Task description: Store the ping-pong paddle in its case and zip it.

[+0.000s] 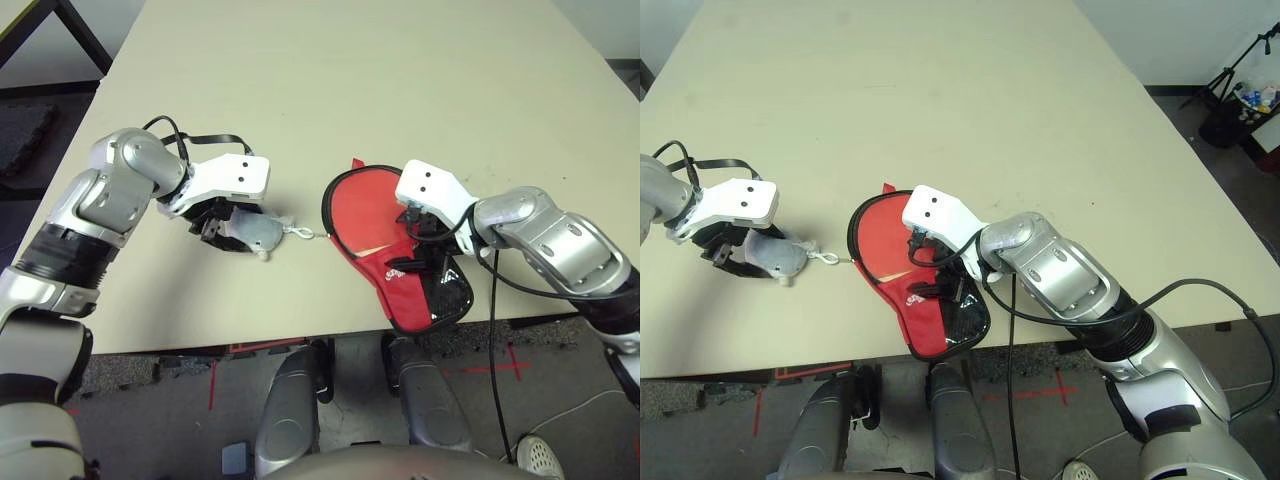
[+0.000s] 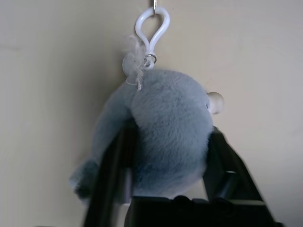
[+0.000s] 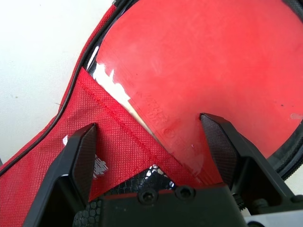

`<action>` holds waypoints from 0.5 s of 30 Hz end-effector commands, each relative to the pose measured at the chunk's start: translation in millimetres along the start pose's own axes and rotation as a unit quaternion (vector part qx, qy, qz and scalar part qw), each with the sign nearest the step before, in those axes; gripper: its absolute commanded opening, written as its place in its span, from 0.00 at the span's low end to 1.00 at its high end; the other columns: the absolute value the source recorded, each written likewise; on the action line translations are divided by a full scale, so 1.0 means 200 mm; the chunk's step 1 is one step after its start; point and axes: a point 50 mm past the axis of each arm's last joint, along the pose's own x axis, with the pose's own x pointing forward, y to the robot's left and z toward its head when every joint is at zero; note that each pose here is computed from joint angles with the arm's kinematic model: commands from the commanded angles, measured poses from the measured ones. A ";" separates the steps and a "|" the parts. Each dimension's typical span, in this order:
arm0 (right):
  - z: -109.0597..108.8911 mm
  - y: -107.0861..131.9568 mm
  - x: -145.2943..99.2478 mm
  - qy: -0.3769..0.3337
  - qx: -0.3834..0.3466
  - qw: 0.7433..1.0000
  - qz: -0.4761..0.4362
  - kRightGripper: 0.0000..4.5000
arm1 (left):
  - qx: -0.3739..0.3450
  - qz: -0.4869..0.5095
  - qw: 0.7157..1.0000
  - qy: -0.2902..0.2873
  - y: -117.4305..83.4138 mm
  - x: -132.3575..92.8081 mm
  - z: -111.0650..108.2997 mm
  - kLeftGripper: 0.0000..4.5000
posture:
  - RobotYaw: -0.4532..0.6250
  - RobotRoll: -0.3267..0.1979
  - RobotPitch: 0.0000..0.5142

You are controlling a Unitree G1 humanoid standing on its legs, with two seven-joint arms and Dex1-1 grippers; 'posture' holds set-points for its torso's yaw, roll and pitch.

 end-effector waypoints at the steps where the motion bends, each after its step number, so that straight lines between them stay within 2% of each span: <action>1: -0.06 0.02 0.04 0.026 0.023 0.999 0.011 1.00 | -0.008 -0.004 1.000 0.001 0.01 0.05 -0.01 0.30 | 0.36 0.62 0.49; 3: -0.06 0.02 0.04 0.025 0.024 0.999 0.011 1.00 | -0.007 0.011 1.000 0.002 0.04 0.04 -0.01 0.18 | 0.36 0.62 0.49; 6: -0.06 0.02 0.05 0.025 0.024 0.999 0.012 1.00 | 0.007 0.081 0.997 -0.003 0.16 0.01 0.02 0.05 | 0.36 0.62 0.49; 10: -0.05 0.02 0.06 0.025 0.023 0.999 0.013 1.00 | 0.019 0.175 0.984 0.000 0.32 0.01 0.04 0.04 | 0.36 0.62 0.49; 15: -0.06 0.02 0.06 0.030 0.021 0.999 0.012 1.00 | 0.027 0.255 0.966 -0.009 0.46 0.06 0.09 0.04 | 0.37 0.62 0.49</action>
